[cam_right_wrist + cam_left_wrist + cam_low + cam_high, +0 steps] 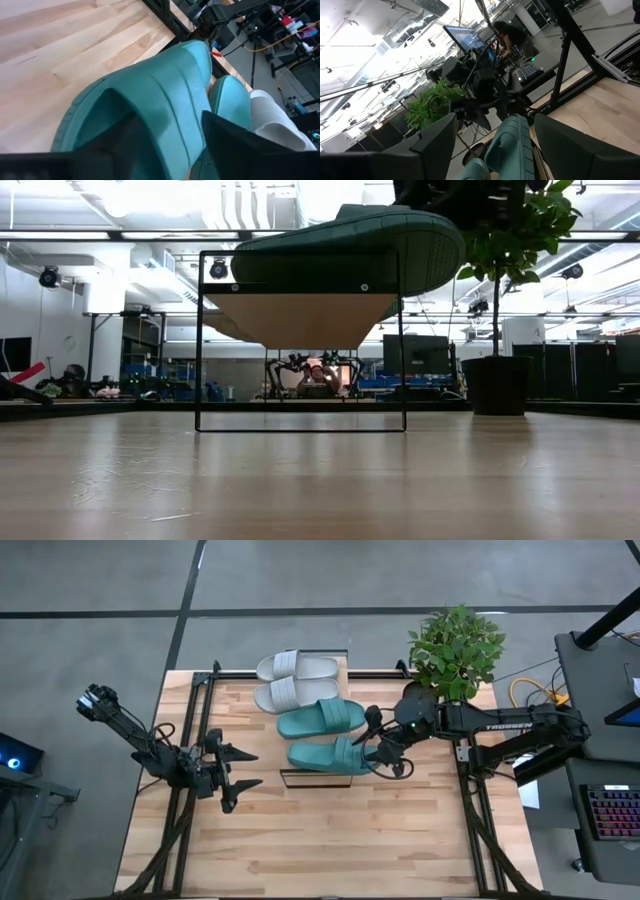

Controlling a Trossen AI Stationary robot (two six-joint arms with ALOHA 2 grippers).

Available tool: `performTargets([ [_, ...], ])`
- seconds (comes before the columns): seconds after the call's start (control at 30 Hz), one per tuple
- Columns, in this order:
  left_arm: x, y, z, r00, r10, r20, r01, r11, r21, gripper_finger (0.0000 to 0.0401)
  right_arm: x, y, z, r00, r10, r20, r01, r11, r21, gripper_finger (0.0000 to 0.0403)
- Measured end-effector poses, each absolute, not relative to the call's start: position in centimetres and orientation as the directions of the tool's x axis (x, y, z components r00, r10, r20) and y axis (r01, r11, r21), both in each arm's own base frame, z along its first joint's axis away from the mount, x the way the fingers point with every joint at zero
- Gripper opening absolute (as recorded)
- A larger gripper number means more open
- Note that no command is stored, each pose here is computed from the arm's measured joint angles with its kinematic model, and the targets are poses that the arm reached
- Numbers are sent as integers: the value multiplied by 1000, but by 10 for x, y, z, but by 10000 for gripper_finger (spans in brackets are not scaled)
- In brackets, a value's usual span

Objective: Pick and place slides into the shelf
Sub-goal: Put the blue slide on the shelf

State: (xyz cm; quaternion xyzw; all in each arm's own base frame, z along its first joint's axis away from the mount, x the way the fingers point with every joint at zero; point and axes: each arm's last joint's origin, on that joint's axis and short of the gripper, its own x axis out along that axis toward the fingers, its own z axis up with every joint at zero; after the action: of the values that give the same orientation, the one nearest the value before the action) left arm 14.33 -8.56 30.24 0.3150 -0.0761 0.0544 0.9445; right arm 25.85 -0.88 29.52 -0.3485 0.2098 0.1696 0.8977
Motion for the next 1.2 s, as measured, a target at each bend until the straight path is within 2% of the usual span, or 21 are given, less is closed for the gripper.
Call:
performTargets([
  [0.33, 143, -85, 302, 982, 58, 178, -153, 796, 586, 251, 256, -8, 290, 824, 160, -544, -497, 664, -558, 23],
  [0.57, 143, -85, 302, 982, 59, 178, -154, 795, 586, 251, 255, -3, 290, 819, 160, -551, -534, 566, -628, 12],
  [1.2, 143, -85, 302, 982, 62, 177, -155, 795, 586, 251, 250, -5, 288, 804, -10, -594, -547, 380, -746, 11],
])
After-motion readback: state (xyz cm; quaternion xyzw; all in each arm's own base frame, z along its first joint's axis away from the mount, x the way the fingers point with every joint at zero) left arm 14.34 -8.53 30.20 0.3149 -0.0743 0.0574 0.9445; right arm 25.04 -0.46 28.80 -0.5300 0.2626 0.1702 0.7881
